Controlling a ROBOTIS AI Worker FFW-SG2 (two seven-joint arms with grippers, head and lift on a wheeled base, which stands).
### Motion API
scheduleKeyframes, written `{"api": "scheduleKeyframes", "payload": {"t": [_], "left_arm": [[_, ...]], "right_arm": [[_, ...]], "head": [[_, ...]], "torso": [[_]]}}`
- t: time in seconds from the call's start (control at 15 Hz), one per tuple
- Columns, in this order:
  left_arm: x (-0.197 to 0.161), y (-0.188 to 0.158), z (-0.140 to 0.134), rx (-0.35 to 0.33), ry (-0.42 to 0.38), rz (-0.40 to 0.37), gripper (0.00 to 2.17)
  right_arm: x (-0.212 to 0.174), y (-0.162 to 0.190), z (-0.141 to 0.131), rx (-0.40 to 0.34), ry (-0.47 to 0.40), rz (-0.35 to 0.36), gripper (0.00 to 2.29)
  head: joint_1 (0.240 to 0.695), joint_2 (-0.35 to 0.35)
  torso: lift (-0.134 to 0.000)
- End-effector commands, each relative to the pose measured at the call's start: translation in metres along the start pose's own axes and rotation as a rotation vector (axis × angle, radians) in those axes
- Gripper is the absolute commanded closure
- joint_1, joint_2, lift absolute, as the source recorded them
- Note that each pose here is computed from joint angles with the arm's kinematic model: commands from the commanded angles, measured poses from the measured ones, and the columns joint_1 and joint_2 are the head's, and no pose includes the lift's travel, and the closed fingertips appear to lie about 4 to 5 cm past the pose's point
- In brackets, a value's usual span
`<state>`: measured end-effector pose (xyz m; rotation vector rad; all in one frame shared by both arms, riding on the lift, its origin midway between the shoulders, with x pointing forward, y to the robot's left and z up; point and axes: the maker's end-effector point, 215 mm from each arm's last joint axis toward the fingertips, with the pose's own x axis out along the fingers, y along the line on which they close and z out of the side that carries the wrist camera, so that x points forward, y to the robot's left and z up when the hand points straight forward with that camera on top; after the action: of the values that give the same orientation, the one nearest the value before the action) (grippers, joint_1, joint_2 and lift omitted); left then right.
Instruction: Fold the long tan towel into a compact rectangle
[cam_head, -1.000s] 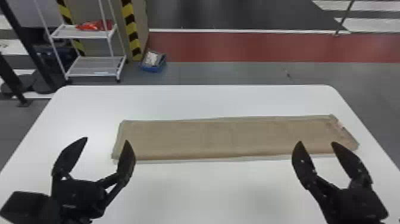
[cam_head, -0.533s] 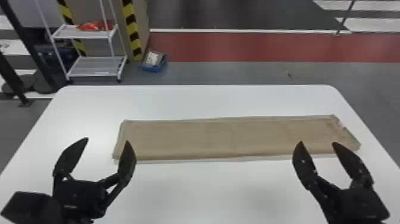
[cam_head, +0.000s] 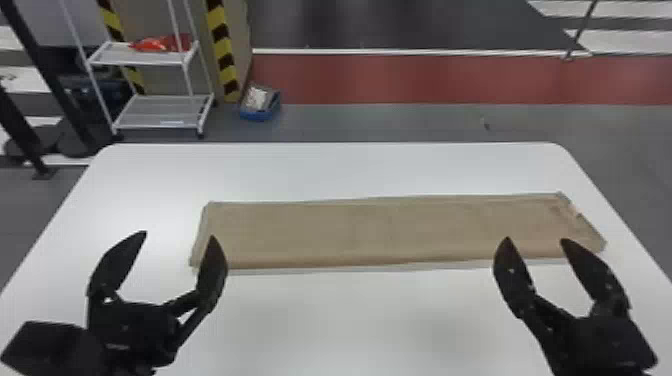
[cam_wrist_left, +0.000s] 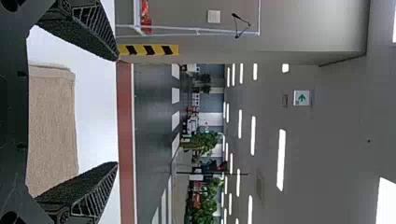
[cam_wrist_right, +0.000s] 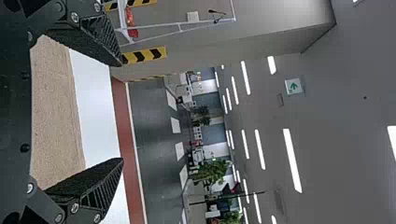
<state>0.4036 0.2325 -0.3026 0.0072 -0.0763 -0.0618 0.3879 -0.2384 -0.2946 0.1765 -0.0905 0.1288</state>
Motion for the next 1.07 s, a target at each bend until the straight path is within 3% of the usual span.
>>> {"api": "scheduleKeyframes", "payload": {"t": [0.0, 0.13, 0.33, 0.47, 0.53, 0.67, 0.8, 1.0], "left_arm": [[0.000, 0.001, 0.000, 0.002, -0.001, 0.001, 0.09], [0.003, 0.003, -0.003, 0.009, 0.009, 0.001, 0.09], [0.015, 0.006, -0.007, 0.001, 0.024, 0.004, 0.09], [0.036, 0.009, -0.009, -0.009, 0.022, 0.005, 0.09], [0.048, 0.009, -0.019, -0.013, 0.064, 0.004, 0.09], [0.076, 0.012, -0.025, -0.002, 0.104, 0.006, 0.09], [0.098, 0.020, -0.028, -0.031, 0.125, 0.017, 0.09], [0.124, 0.030, -0.044, -0.048, 0.171, 0.034, 0.09]], "right_arm": [[0.002, -0.001, -0.003, 0.000, 0.014, -0.004, 0.18], [0.007, -0.008, -0.009, -0.021, 0.049, -0.021, 0.18], [0.022, -0.027, 0.011, -0.043, 0.002, -0.045, 0.17], [0.040, -0.051, 0.000, -0.041, 0.050, -0.073, 0.17], [0.048, -0.065, -0.001, -0.045, 0.070, -0.082, 0.17], [0.064, -0.097, -0.034, -0.051, 0.237, -0.107, 0.17], [0.083, -0.116, -0.033, -0.092, 0.244, -0.098, 0.17], [0.113, -0.125, -0.033, -0.082, 0.197, -0.055, 0.19]], "head": [[0.695, -0.009], [0.695, -0.010], [0.695, -0.012], [0.695, -0.030], [0.695, -0.037], [0.695, -0.058], [0.695, -0.084], [0.695, -0.096]], "torso": [[-0.123], [-0.123], [-0.123], [-0.123], [-0.123], [-0.123], [-0.123], [-0.123]]}}
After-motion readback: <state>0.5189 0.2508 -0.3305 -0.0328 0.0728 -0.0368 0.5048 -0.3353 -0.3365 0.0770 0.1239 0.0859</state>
